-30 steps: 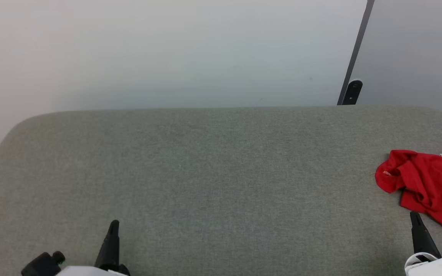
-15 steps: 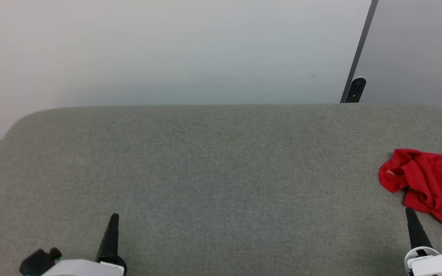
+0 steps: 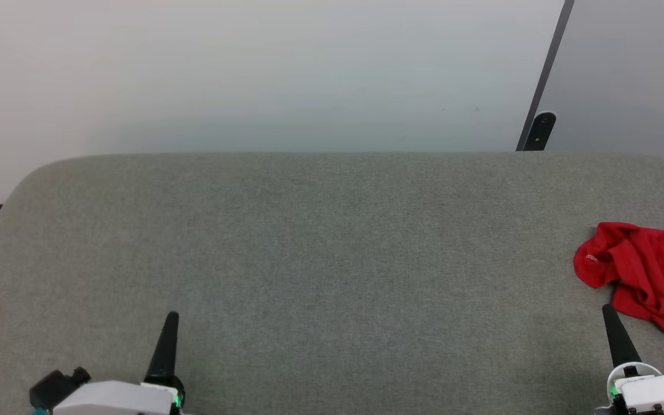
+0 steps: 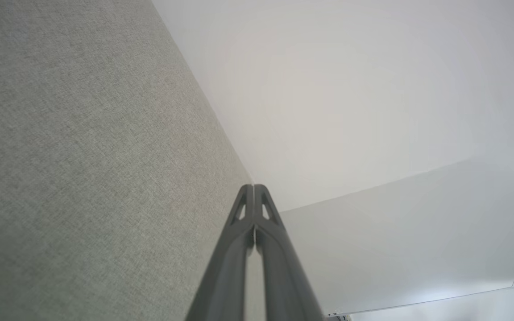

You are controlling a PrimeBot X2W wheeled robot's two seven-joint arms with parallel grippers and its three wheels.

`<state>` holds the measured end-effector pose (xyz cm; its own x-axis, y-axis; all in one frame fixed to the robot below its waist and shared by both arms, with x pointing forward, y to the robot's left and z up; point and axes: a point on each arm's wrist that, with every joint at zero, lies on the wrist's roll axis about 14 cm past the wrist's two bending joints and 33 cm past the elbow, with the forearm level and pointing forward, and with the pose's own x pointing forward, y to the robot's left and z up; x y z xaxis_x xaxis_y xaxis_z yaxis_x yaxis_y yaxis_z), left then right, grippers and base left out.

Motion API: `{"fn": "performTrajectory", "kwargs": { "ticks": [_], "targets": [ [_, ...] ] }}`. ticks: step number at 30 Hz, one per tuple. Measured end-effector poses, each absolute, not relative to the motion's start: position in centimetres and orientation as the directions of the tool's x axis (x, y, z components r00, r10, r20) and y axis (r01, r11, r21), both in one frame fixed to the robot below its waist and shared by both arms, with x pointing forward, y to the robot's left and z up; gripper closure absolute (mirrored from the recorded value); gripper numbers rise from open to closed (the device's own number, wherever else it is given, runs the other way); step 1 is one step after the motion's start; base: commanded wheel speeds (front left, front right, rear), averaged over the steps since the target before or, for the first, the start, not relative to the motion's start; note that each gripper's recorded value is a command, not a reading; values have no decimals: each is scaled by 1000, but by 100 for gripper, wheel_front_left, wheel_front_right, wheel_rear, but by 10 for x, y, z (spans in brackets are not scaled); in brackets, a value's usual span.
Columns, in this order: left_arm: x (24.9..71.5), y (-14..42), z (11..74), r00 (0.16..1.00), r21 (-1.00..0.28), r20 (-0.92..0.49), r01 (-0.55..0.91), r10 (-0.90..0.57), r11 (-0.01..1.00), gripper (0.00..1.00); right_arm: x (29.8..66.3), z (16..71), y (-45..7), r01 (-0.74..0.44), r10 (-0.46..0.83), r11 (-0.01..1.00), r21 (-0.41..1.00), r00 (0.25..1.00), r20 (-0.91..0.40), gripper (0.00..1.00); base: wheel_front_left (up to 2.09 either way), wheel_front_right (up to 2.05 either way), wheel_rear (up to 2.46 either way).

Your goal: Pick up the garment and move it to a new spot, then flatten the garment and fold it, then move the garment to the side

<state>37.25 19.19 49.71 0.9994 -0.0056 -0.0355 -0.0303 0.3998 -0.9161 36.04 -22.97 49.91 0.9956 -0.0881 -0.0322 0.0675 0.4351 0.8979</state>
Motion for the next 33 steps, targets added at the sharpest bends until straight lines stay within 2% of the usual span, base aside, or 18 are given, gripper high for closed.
{"fn": "performTrajectory", "kwargs": {
  "ticks": [33],
  "targets": [
    [383,197,502,1000,-991,-22,-21,-3,131,100,379,503,-210,23,-30,142,990,999,-19,100,0,0,0]
  ]
}}
